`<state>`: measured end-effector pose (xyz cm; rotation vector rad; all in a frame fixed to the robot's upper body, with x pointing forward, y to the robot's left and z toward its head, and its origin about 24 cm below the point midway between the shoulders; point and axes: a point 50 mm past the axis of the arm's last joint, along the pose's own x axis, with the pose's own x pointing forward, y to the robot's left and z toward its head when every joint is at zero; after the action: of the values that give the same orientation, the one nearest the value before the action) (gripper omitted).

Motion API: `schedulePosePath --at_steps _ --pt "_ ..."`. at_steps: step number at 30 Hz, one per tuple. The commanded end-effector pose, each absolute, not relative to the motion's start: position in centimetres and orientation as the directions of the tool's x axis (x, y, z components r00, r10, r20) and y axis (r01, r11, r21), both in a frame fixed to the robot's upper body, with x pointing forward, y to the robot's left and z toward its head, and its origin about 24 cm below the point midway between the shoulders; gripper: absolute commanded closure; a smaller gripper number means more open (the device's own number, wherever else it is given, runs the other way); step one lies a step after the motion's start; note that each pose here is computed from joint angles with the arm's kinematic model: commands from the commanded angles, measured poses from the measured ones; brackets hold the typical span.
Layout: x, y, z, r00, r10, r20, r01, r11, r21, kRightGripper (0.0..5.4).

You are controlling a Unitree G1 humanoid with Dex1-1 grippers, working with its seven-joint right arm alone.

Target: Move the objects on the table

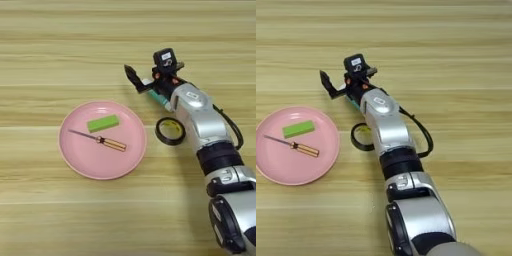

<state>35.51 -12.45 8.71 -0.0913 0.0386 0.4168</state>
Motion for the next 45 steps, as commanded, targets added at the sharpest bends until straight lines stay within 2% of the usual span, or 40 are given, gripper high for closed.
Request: schedulePosePath --at_steps 1,10,14,21,41,45 --pt "37.3 -12.2 12.5 0.937 0.348 0.006 -0.343 0.926 -0.158 0.03" --pt "38.2 -12.7 11.6 0.963 0.228 -0.146 -0.254 0.949 -0.190 0.03" --pt "38.5 -13.0 11.2 0.955 0.182 -0.235 -0.228 0.955 -0.187 0.03" --pt "38.9 -13.4 10.8 0.936 0.134 -0.327 -0.195 0.967 -0.163 0.03" --pt "39.2 -13.9 9.9 0.884 0.109 -0.454 -0.191 0.972 -0.138 0.03" --pt "39.3 -14.0 9.8 0.880 0.103 -0.463 -0.188 0.972 -0.142 0.34"
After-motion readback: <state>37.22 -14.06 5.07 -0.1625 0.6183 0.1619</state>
